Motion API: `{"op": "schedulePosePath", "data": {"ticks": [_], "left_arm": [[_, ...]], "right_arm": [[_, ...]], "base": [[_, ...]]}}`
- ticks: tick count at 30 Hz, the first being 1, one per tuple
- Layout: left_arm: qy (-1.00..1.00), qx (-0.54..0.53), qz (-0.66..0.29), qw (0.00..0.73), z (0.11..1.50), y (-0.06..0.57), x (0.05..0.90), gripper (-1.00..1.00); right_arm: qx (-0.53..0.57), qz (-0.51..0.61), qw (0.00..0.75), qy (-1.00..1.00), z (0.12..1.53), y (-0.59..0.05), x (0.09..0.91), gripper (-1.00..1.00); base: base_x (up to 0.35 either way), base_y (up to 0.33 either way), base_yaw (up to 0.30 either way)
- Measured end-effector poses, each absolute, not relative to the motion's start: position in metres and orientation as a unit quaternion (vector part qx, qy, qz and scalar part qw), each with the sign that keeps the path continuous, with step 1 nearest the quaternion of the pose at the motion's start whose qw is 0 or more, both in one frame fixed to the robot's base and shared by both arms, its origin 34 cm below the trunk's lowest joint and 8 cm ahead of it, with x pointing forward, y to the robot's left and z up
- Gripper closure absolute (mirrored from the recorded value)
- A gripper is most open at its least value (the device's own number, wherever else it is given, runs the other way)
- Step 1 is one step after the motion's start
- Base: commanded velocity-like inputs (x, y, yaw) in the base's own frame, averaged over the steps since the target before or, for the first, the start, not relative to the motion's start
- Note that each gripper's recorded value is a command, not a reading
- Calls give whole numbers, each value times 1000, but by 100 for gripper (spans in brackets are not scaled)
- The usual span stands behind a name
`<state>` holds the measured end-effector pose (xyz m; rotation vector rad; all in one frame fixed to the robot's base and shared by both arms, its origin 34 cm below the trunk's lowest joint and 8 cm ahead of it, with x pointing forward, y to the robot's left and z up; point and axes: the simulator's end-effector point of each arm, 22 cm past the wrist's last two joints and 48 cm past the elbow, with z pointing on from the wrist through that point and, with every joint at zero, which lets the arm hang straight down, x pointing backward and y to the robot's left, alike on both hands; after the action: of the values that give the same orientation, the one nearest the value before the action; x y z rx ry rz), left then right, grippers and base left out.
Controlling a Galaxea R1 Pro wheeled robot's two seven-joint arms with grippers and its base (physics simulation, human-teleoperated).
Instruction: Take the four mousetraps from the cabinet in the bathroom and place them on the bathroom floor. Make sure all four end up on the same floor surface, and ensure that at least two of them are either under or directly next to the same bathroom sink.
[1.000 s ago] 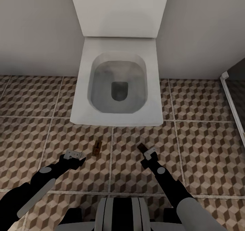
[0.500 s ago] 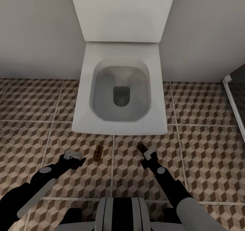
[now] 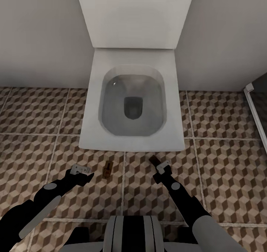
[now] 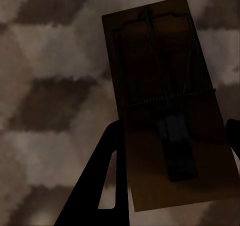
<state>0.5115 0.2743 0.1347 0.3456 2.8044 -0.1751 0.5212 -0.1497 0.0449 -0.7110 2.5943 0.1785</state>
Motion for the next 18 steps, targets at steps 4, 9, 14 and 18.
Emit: {"op": "schedulePosePath", "data": {"ticks": [4, 9, 14, 18], "left_arm": [[979, 121, -61, 154, 135, 274, 511, -100], [979, 121, -61, 154, 134, 274, 511, -100], [979, 120, -61, 154, 134, 274, 511, -100], [979, 120, -62, 154, 134, 273, 511, -100]], "right_arm": [[-257, 65, 222, 938, 45, -149, 522, 100], [-257, 65, 223, 938, 45, -149, 522, 100], [-257, 65, 224, 938, 46, -149, 522, 100], [-257, 65, 224, 938, 46, -149, 522, 100]], "base": [[0, 0, 0], [0, 0, 0], [0, 0, 0], [0, 0, 0]]}}
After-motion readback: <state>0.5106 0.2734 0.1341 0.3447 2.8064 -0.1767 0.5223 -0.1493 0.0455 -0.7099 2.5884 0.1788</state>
